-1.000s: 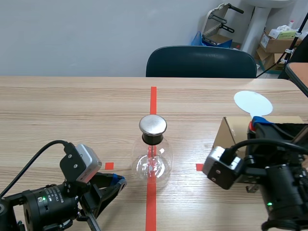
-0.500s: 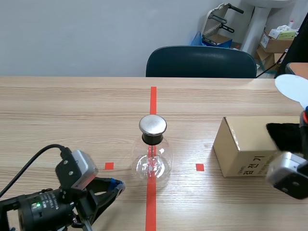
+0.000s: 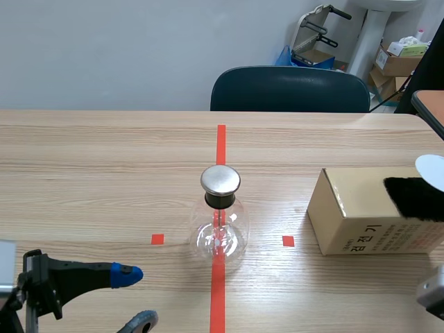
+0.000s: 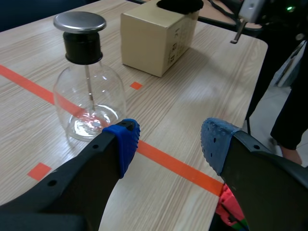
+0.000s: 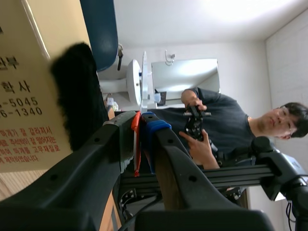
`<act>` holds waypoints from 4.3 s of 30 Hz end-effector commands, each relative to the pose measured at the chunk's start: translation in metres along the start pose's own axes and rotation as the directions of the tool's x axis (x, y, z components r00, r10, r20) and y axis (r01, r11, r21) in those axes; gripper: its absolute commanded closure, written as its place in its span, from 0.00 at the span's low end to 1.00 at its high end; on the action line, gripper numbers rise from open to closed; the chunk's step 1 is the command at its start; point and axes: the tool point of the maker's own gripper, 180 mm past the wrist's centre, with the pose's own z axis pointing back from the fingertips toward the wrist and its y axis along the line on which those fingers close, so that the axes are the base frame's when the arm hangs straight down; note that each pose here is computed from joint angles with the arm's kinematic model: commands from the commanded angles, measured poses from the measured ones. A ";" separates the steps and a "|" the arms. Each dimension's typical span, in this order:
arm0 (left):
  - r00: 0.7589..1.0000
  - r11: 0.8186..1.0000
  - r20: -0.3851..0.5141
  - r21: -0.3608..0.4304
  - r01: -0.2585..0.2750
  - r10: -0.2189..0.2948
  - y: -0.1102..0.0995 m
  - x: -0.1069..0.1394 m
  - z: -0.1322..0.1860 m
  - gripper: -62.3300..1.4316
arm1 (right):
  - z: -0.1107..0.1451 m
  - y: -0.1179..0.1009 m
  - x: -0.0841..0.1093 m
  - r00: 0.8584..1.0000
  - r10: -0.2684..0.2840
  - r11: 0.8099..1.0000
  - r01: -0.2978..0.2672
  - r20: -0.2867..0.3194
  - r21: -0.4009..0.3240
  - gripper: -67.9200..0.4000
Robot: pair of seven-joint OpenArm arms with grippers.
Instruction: Do the electroscope experiment
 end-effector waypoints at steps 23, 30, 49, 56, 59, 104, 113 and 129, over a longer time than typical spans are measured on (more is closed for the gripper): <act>0.994 0.996 0.073 0.019 0.086 -0.087 -0.011 0.046 -0.002 0.43 | 0.003 0.026 -0.026 0.993 0.093 0.993 -0.087 -0.077 0.074 0.98; 0.995 0.997 0.057 0.027 0.075 -0.077 -0.011 0.042 -0.006 0.43 | 0.006 0.035 -0.010 0.998 0.060 0.991 -0.060 0.006 0.115 0.98; 0.996 0.996 0.034 0.040 0.084 -0.085 -0.009 0.039 -0.006 0.43 | 0.022 0.046 -0.003 1.000 0.009 0.987 -0.009 0.000 0.161 0.98; 0.996 0.996 0.034 0.040 0.084 -0.086 -0.009 0.039 -0.006 0.43 | 0.022 0.047 0.002 0.998 0.027 0.983 -0.037 0.058 0.178 0.98; 0.996 0.996 0.033 0.040 0.084 -0.086 -0.009 0.038 -0.006 0.43 | 0.023 0.047 0.022 0.987 0.006 0.984 -0.034 0.159 0.175 0.98; 0.994 0.994 0.034 0.052 0.100 -0.102 -0.004 0.040 -0.005 0.43 | 0.024 0.049 -0.024 0.983 0.032 0.989 -0.005 -0.179 0.150 0.98; 0.994 0.994 0.035 0.052 0.100 -0.102 -0.004 0.040 -0.005 0.43 | 0.021 0.048 0.013 0.999 0.005 0.988 -0.011 0.039 0.151 0.98; 0.994 0.994 0.034 0.052 0.099 -0.101 -0.004 0.040 -0.005 0.43 | 0.024 0.049 -0.019 0.993 0.061 0.984 -0.043 -0.102 0.173 0.98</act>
